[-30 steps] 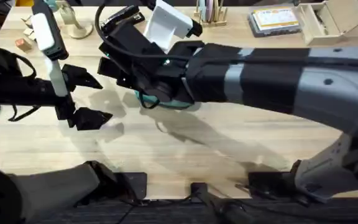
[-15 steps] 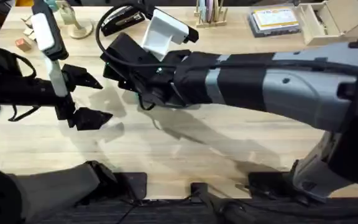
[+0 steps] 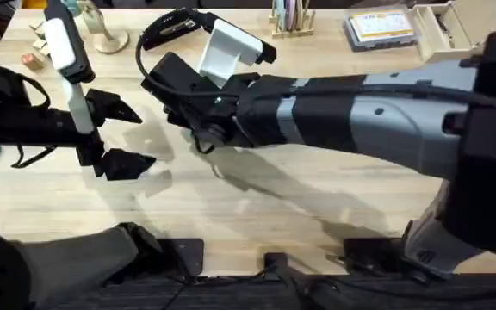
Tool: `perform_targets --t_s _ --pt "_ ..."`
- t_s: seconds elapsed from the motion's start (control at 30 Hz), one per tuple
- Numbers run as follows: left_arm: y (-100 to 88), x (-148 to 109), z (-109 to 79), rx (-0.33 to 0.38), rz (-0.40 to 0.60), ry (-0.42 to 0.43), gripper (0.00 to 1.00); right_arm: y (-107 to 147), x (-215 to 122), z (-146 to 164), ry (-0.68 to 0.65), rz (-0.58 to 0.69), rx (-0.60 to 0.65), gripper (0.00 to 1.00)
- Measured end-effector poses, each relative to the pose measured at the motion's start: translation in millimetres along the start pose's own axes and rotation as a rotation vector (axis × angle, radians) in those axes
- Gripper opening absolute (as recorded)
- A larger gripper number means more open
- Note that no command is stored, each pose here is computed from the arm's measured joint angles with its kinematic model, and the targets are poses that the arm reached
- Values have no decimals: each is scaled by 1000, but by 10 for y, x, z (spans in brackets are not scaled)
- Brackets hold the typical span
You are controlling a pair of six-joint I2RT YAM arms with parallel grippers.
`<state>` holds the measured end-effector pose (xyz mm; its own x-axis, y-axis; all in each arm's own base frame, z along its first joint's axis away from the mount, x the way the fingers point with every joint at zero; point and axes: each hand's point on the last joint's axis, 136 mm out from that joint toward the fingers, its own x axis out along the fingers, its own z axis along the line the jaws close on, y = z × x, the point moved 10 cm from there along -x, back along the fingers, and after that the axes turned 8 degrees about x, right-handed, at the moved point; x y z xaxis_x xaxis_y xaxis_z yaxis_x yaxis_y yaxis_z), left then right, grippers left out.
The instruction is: Unzip the bag, pick up the pens from the table one at a time and place them inside, then zip the bag closed.
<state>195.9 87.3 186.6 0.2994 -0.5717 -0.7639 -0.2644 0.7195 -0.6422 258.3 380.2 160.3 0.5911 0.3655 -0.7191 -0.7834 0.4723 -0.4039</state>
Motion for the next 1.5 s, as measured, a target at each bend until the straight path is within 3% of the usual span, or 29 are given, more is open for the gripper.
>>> perform_targets --t_s 0.23,0.7,1.1,1.5 --pt "1 1 -1 0 0 0 993 -48 16 -35 17 -5 11 41" --pt "1 1 0 0 0 0 993 -67 -13 -29 14 7 14 33" --pt "0 0 5 2 -2 -3 993 -240 -414 147 -78 36 -26 33" --pt "-94 -7 37 7 -134 -46 993 -287 -557 194 -122 89 -23 33"
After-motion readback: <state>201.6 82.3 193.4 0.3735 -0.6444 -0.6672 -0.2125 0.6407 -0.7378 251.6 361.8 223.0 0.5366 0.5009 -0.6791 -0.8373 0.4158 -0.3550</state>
